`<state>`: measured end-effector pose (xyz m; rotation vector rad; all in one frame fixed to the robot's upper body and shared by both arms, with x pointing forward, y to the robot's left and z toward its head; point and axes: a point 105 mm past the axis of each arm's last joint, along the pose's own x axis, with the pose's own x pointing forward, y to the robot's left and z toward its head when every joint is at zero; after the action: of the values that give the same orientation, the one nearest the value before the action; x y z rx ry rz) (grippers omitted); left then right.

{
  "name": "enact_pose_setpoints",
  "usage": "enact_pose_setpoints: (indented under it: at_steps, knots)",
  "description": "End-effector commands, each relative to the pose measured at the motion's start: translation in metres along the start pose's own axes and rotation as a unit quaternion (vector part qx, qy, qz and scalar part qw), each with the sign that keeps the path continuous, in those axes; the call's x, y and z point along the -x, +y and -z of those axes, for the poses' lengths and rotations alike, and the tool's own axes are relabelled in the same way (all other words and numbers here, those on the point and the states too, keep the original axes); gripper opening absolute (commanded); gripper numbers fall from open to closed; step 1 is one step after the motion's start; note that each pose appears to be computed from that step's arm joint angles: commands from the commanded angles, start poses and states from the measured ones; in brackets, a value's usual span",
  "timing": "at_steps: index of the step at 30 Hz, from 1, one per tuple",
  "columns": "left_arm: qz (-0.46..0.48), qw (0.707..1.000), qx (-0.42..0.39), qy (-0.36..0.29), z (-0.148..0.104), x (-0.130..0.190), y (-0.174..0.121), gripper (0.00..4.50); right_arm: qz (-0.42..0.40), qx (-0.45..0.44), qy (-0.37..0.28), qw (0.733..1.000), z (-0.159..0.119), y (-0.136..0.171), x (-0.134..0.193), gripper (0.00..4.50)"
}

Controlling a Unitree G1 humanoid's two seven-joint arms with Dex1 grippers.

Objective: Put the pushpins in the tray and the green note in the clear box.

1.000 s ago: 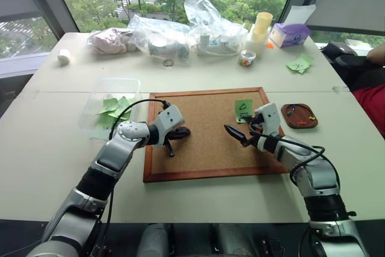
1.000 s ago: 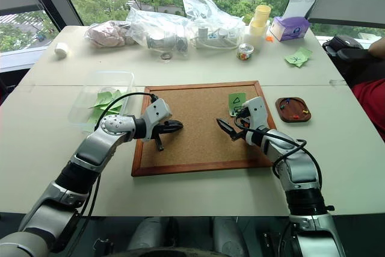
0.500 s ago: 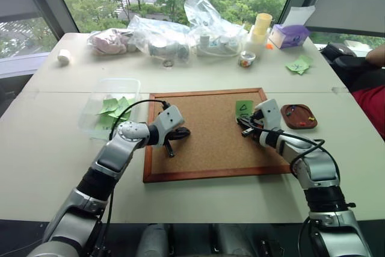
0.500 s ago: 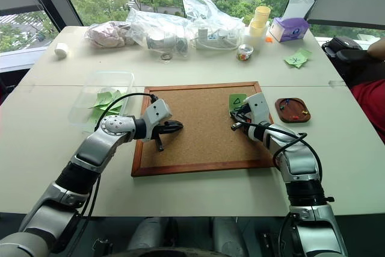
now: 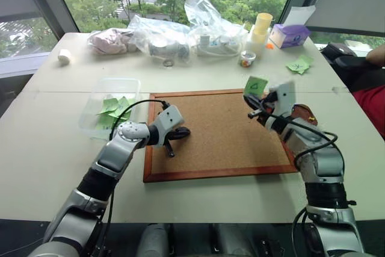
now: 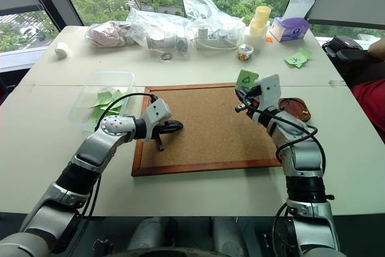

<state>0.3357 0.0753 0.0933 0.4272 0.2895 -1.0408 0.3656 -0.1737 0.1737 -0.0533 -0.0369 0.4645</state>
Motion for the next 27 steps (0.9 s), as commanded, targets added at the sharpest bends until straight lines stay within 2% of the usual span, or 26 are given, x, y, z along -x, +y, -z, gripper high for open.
enact_pose_setpoints:
  at_steps: [1,2,4,7,11,14,20,27]
  knots:
    - [0.014,0.999,0.041,0.009,0.011,-0.003,-0.006,0.00,-0.031,0.022,-0.023,0.999,-0.020,0.010,0.004,0.04]
    - [0.013,0.998,0.059,-0.011,0.002,-0.002,-0.004,0.00,-0.041,0.027,-0.020,0.999,-0.021,0.014,0.004,0.04]
    - [0.016,0.989,0.120,-0.085,-0.031,0.004,0.006,0.00,-0.069,0.041,-0.010,0.997,-0.021,0.023,0.006,0.04]
    - [0.024,0.972,0.180,-0.150,-0.062,0.015,0.019,0.97,-0.095,0.060,0.002,0.994,-0.022,0.030,0.010,0.00]
    - [0.060,0.940,0.239,-0.236,-0.107,0.034,0.038,2.91,-0.148,0.101,0.022,0.984,-0.026,0.040,0.019,0.00]
    - [0.095,0.921,0.282,-0.252,-0.126,0.022,0.038,4.48,-0.173,0.126,0.028,0.976,-0.030,0.044,0.021,0.00]
    - [0.166,0.905,0.296,-0.258,-0.149,-0.001,0.023,4.48,-0.196,0.152,0.027,0.968,-0.037,0.051,0.020,0.00]
    - [0.182,0.906,0.298,-0.240,-0.153,-0.030,0.021,4.48,-0.207,0.168,0.020,0.964,-0.042,0.059,0.020,0.00]
